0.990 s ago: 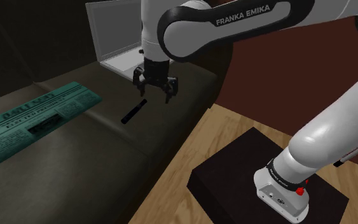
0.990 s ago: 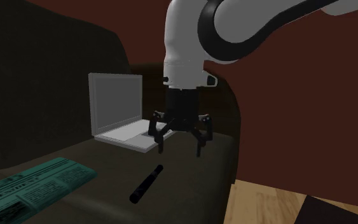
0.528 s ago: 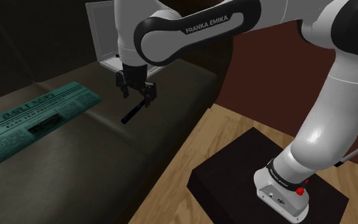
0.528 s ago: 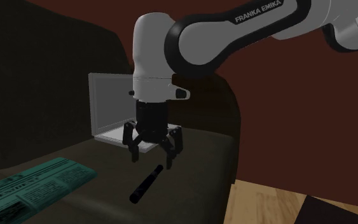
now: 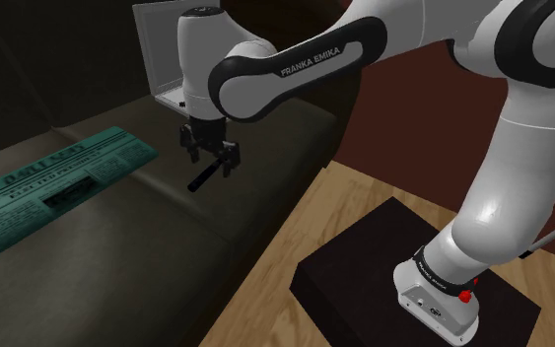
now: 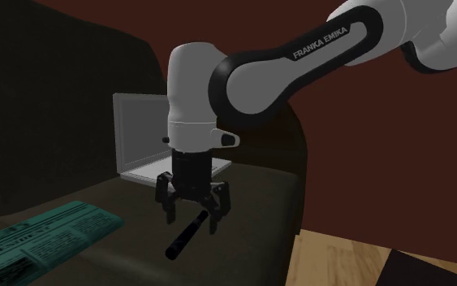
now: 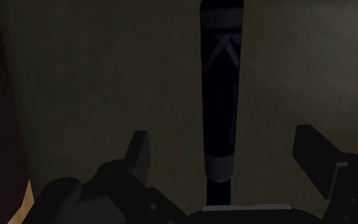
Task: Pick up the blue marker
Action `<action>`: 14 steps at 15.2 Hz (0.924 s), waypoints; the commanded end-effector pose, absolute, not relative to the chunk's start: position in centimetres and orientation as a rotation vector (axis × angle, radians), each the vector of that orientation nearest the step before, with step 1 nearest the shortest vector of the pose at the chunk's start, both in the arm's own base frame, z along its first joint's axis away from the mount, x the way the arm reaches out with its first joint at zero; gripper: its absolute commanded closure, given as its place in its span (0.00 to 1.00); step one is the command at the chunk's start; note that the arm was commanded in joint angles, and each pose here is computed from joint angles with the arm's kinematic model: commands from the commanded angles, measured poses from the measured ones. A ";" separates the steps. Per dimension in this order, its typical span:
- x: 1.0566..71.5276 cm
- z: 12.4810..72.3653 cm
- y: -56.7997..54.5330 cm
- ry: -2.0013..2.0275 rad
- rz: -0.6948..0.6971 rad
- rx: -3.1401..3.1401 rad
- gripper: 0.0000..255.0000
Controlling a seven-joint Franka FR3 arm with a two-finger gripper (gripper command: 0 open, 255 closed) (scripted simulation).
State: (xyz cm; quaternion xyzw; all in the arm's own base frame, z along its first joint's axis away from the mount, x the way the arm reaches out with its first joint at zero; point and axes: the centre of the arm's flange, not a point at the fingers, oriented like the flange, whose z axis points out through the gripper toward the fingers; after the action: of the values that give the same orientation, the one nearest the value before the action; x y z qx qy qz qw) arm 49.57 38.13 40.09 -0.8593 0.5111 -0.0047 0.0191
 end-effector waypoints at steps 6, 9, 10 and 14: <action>49.5 39.9 38.2 1.586 -0.015 -2.667 1.00; 49.5 39.9 38.2 1.586 -0.015 -2.667 1.00; 49.6 39.9 38.1 1.586 -0.015 -2.667 1.00; 49.6 42.0 38.1 1.586 -0.015 -2.667 1.00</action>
State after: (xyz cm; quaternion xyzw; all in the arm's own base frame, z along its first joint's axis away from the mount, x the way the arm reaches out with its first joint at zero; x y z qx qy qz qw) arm 49.54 38.23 41.54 -0.8593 0.5111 -0.0049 0.0195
